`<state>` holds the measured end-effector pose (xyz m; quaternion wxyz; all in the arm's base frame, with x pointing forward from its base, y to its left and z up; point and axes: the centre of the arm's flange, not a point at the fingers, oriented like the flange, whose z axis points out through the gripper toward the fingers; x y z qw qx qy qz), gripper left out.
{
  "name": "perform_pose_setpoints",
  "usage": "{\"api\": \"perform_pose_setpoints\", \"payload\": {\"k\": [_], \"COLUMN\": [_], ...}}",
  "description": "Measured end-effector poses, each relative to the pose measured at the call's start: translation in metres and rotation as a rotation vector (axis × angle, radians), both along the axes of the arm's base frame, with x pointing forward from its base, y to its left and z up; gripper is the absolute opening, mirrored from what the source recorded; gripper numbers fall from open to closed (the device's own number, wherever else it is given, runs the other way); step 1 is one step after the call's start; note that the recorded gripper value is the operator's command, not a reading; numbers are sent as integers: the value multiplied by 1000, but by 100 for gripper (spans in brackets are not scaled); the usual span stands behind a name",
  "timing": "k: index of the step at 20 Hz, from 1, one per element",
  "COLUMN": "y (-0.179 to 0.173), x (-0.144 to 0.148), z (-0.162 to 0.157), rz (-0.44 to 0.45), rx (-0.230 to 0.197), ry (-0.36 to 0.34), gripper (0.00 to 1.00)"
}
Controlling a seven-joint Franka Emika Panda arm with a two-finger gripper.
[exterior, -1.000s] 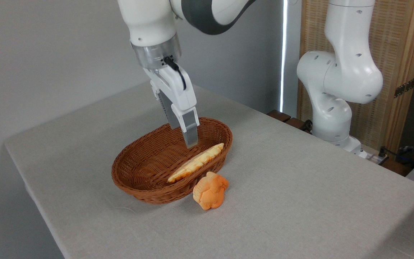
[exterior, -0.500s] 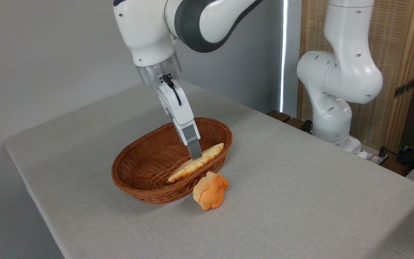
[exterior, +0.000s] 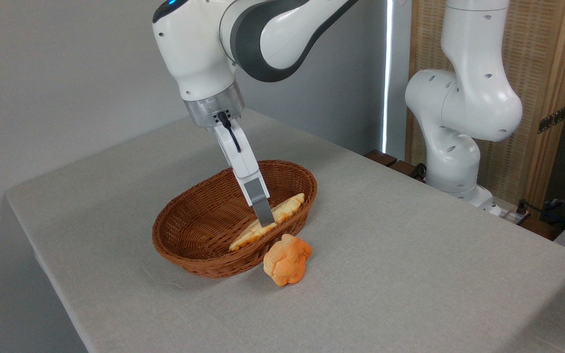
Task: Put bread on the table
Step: 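Lower the gripper into the basket toward the braided bread loaf, then close the gripper on the braided loaf inside the basket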
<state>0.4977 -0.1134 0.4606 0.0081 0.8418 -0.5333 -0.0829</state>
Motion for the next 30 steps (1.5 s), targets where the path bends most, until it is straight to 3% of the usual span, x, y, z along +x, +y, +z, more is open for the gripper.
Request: {"api": "perform_pose_setpoints", "payload": {"k": [9, 13, 17, 19, 30], "y": [-11, -13, -16, -19, -22], "x": [-4, -6, -7, -8, -9], "z": [-20, -23, -23, -24, -22], "rz": [-41, -47, -54, -60, -70], "rx": [28, 31, 32, 33, 37], "ry": [-1, 5, 6, 5, 1], "gripper": [99, 53, 24, 17, 4]}}
